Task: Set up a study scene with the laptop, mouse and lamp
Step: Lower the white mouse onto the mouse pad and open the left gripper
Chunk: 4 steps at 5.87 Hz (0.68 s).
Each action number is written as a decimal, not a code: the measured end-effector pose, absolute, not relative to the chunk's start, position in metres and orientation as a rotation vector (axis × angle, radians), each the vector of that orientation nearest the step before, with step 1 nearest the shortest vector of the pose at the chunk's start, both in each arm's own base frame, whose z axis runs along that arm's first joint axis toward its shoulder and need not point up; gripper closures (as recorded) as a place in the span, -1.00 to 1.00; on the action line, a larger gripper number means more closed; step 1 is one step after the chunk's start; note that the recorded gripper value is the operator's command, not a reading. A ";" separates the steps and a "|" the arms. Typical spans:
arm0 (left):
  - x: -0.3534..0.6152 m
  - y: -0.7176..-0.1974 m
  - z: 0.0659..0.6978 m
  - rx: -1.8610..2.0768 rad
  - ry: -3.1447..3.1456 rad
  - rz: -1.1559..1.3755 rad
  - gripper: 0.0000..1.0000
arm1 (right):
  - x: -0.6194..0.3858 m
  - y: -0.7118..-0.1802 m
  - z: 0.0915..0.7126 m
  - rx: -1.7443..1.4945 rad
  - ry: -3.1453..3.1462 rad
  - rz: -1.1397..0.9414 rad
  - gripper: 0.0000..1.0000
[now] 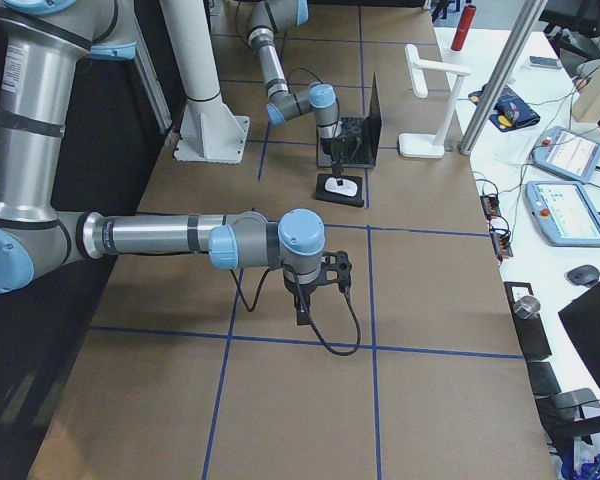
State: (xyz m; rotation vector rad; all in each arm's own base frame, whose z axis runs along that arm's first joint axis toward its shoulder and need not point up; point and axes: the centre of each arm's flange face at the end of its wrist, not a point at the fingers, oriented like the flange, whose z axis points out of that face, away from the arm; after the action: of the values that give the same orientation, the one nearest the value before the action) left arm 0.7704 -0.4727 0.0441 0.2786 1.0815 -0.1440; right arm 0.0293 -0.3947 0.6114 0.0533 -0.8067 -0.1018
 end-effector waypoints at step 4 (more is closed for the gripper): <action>0.736 -0.493 0.024 0.215 1.146 -0.142 -1.00 | 0.029 -0.397 0.609 0.062 -0.802 -0.106 -1.00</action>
State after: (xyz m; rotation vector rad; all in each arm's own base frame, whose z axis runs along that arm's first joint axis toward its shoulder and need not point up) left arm 0.7355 -0.4933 0.0236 0.2150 1.1457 -0.1416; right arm 0.0294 -0.3968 0.6090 0.0618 -0.8024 -0.1063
